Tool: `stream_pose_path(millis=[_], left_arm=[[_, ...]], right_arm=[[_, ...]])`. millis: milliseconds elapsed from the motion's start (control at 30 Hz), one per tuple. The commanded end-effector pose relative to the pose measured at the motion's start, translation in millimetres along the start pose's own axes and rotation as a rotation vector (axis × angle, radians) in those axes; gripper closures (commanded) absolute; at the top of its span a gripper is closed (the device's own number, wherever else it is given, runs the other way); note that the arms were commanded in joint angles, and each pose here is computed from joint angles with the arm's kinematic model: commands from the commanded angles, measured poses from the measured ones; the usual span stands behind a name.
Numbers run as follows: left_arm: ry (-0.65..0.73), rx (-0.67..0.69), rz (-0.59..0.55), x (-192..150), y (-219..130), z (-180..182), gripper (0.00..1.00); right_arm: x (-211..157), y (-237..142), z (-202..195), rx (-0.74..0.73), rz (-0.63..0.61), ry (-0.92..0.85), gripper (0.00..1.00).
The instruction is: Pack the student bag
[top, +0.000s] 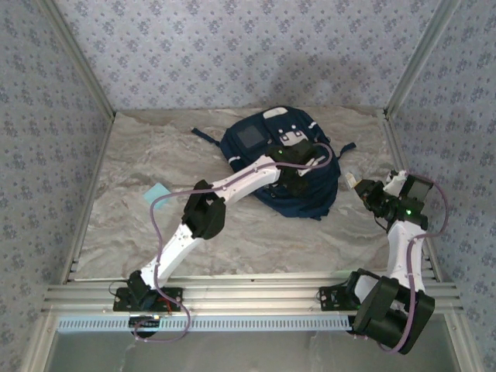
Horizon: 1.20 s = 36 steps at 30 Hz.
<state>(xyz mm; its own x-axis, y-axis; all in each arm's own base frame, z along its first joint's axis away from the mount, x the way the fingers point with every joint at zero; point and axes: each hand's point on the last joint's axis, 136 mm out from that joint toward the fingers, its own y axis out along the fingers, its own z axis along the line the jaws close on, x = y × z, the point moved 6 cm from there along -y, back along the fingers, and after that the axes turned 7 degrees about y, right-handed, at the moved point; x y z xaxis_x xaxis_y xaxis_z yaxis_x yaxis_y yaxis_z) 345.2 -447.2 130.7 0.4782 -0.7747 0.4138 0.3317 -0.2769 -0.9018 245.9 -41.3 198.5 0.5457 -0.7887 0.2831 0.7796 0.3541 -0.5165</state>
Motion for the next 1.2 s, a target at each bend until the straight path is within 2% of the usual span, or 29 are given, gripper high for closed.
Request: stream_pose_path(millis=[0,100,133,167,400,667,900,1033,1167], left_arm=[[0.023,0.026,0.040,-5,-6,9,0.68],[0.015,0.023,0.012,2,-21,10,0.87],[0.011,0.019,-0.001,5,-29,10,0.97],[0.006,0.016,-0.013,8,-36,11,1.00],[-0.029,-0.026,-0.103,22,-81,13,1.00],[-0.155,-0.074,-0.205,36,-127,28,1.00],[-0.187,-0.122,-0.270,45,-147,27,1.00],[-0.215,-0.176,-0.302,51,-150,24,1.00],[-0.242,-0.236,-0.312,54,-151,20,1.00]], right_arm=[[-4,-4,4,0.032,0.009,-0.018,0.87],[-6,-5,7,0.047,0.010,-0.026,0.88],[-7,-5,7,0.049,0.013,-0.027,0.88],[-8,-3,8,0.054,0.022,-0.028,0.88],[-19,13,18,0.101,0.079,-0.043,0.88],[-33,42,33,0.136,0.166,-0.051,0.88],[-38,67,48,0.155,0.186,-0.060,0.89],[-41,85,54,0.145,0.147,-0.083,0.90],[-39,106,51,0.150,0.069,-0.016,0.90]])
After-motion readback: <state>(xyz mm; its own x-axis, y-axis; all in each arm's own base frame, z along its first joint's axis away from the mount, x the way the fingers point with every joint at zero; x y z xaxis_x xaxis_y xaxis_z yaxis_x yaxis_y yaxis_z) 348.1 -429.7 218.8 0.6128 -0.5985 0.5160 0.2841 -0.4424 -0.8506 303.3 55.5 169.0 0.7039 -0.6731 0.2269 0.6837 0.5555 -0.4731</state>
